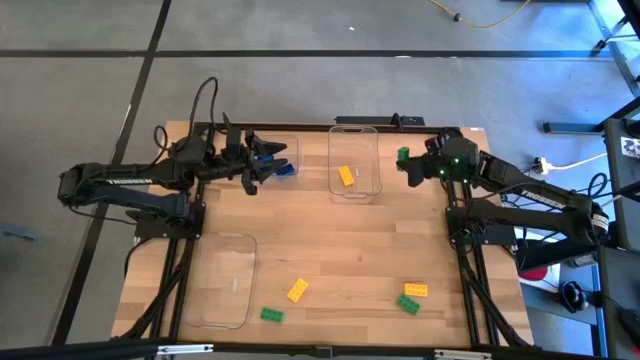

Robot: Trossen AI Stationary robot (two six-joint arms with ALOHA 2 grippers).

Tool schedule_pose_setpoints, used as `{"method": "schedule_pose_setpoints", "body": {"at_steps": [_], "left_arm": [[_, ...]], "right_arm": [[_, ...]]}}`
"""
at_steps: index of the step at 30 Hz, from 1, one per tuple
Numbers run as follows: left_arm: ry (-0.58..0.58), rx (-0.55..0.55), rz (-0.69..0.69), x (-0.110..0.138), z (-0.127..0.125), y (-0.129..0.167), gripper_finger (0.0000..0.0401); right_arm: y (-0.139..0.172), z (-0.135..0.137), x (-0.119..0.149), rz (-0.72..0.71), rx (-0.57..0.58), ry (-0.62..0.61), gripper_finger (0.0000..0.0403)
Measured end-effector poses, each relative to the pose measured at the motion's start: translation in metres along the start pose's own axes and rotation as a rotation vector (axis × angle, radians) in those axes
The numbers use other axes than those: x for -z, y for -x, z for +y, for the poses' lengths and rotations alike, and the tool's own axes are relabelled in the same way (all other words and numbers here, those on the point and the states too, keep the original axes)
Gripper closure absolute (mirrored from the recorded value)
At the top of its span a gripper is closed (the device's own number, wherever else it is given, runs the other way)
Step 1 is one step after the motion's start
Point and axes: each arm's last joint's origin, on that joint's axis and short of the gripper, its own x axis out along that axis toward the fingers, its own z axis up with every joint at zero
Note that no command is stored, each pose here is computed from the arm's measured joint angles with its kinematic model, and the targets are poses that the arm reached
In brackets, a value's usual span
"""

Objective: Sort & place blocks by color
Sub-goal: Put the top right green game piece into the bottom left transparent bin

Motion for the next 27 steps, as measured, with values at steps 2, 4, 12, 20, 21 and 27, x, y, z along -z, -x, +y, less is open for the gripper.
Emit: {"method": "schedule_pose_setpoints", "body": {"at_steps": [2,4,12,20,21,27], "left_arm": [[-0.001,-0.003,-0.001,0.000,0.001,0.000,0.0156],[-0.002,-0.007,-0.003,-0.001,0.002,0.000,0.0156],[-0.003,-0.013,-0.005,-0.001,0.003,0.000,0.0156],[-0.003,0.001,0.000,-0.001,0.003,0.000,0.0156],[-0.003,0.001,0.000,-0.001,0.003,0.000,0.0156],[-0.003,-0.002,0.000,-0.001,0.003,0.000,0.0156]], "right_arm": [[-0.001,0.007,-0.003,-0.037,-0.053,0.010,0.0267],[-0.002,0.012,-0.005,-0.064,-0.096,0.025,0.0267],[-0.009,0.032,-0.006,-0.113,-0.214,0.073,0.0267],[-0.016,0.046,-0.006,-0.148,-0.291,0.102,0.0267],[-0.017,0.048,-0.007,-0.158,-0.303,0.103,0.0267],[-0.028,0.057,-0.008,-0.192,-0.349,0.113,0.0267]]}}
